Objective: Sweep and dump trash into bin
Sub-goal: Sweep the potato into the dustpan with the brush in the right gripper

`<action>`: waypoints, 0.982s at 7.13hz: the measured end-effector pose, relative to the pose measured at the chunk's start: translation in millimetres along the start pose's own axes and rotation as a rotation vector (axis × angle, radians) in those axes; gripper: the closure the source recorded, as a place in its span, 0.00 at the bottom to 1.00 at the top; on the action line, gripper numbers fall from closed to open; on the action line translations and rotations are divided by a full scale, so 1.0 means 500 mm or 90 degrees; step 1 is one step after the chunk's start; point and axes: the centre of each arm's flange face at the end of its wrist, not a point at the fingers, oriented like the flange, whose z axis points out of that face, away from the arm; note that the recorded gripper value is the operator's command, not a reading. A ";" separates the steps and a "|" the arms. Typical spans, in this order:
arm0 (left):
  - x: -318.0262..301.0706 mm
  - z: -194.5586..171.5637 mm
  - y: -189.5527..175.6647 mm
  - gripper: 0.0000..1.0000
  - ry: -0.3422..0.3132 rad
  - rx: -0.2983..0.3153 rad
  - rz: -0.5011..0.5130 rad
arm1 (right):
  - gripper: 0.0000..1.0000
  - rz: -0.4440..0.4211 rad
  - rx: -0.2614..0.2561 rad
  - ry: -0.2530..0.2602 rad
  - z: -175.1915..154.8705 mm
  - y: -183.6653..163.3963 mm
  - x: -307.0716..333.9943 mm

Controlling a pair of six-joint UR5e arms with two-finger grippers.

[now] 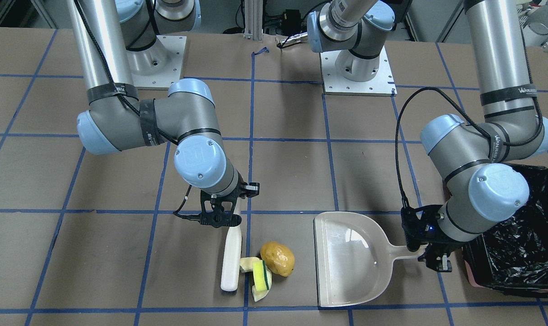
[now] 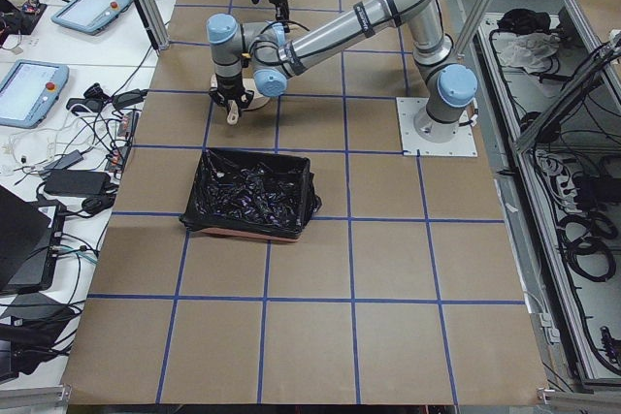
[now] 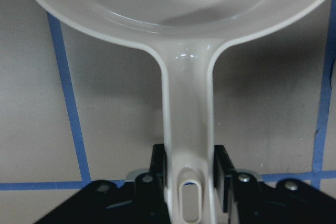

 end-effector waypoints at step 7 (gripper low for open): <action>-0.003 -0.001 -0.016 1.00 0.003 -0.023 0.013 | 1.00 -0.002 0.004 -0.030 0.030 0.071 -0.188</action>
